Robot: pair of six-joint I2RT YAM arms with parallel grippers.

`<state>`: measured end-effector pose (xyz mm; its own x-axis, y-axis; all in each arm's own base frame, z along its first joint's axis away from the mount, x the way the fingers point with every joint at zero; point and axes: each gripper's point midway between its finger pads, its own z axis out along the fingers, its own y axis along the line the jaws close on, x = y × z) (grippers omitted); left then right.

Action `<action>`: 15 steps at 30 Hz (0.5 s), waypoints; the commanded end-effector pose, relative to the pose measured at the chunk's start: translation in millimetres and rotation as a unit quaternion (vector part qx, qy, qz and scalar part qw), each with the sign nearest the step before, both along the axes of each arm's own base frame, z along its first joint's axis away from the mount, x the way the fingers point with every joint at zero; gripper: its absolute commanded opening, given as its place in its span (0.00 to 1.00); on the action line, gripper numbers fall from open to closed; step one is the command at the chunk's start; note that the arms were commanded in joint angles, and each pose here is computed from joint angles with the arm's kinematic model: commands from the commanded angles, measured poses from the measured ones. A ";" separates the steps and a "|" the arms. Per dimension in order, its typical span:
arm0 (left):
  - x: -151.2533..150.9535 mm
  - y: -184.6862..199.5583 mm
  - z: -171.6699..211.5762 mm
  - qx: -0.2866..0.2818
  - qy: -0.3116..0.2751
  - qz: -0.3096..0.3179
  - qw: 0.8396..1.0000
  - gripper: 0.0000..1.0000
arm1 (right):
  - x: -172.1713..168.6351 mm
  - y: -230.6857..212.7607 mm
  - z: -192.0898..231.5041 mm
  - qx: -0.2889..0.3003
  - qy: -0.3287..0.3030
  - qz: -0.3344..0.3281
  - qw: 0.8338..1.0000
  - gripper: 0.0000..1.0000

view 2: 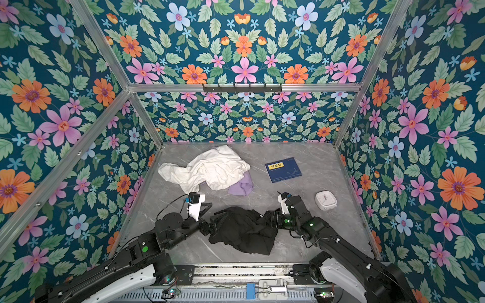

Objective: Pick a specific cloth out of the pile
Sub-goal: 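Open both grippers and release the black cloth on the table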

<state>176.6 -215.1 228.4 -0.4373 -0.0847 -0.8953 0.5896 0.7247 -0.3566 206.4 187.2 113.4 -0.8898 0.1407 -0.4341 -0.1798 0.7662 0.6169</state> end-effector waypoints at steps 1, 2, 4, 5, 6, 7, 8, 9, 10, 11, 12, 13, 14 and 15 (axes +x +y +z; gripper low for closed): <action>20.0 24.8 -5.0 0.037 -0.018 0.085 0.996 1.00 | -5.1 -17.7 17.8 -0.042 -0.020 -0.007 0.999 0.86; 22.6 28.2 -6.8 0.047 -0.022 0.095 0.994 1.00 | -2.3 -22.5 27.8 -0.051 -0.040 -0.015 0.998 0.90; 33.3 36.9 -8.9 0.079 -0.056 0.127 0.987 0.99 | 7.2 -34.9 46.8 -0.071 -0.089 -0.035 0.993 0.97; 42.3 50.0 -9.9 0.091 -0.066 0.174 0.978 0.99 | 13.5 -40.6 54.1 -0.079 -0.111 -0.046 0.990 0.99; 52.4 66.1 -13.2 0.115 -0.077 0.225 0.965 0.99 | 22.0 -46.5 62.3 -0.089 -0.136 -0.058 0.985 0.99; 62.5 77.0 -20.2 0.148 -0.093 0.253 0.952 0.99 | 32.5 -53.7 68.7 -0.103 -0.160 -0.071 0.979 0.99; 71.3 84.3 -29.1 0.173 -0.101 0.265 0.943 0.99 | 41.6 -60.3 71.8 -0.124 -0.181 -0.082 0.972 0.99; 84.9 99.4 -40.5 0.190 -0.103 0.287 0.933 0.99 | 53.2 -68.8 73.3 -0.156 -0.206 -0.094 0.961 0.99; 96.1 112.8 -51.2 0.195 -0.101 0.300 0.928 0.99 | 65.0 -76.6 73.6 -0.193 -0.235 -0.100 0.947 0.99; 106.2 128.9 -59.5 0.194 -0.100 0.316 0.923 0.99 | 75.0 -82.2 70.4 -0.232 -0.258 -0.097 0.933 0.99; 118.2 147.7 -60.6 0.174 -0.103 0.339 0.919 0.99 | 88.7 -90.2 69.9 -0.271 -0.290 -0.107 0.911 0.99; 129.2 163.4 -64.8 0.168 -0.084 0.348 0.919 0.97 | 100.1 -97.0 68.1 -0.304 -0.315 -0.115 0.892 0.99; 138.2 177.5 -67.5 0.160 -0.074 0.365 0.914 0.96 | 108.3 -100.1 63.7 -0.327 -0.336 -0.114 0.876 0.99; 148.2 193.7 -70.5 0.163 -0.062 0.390 0.904 0.95 | 116.6 -101.7 61.0 -0.350 -0.368 -0.107 0.855 0.99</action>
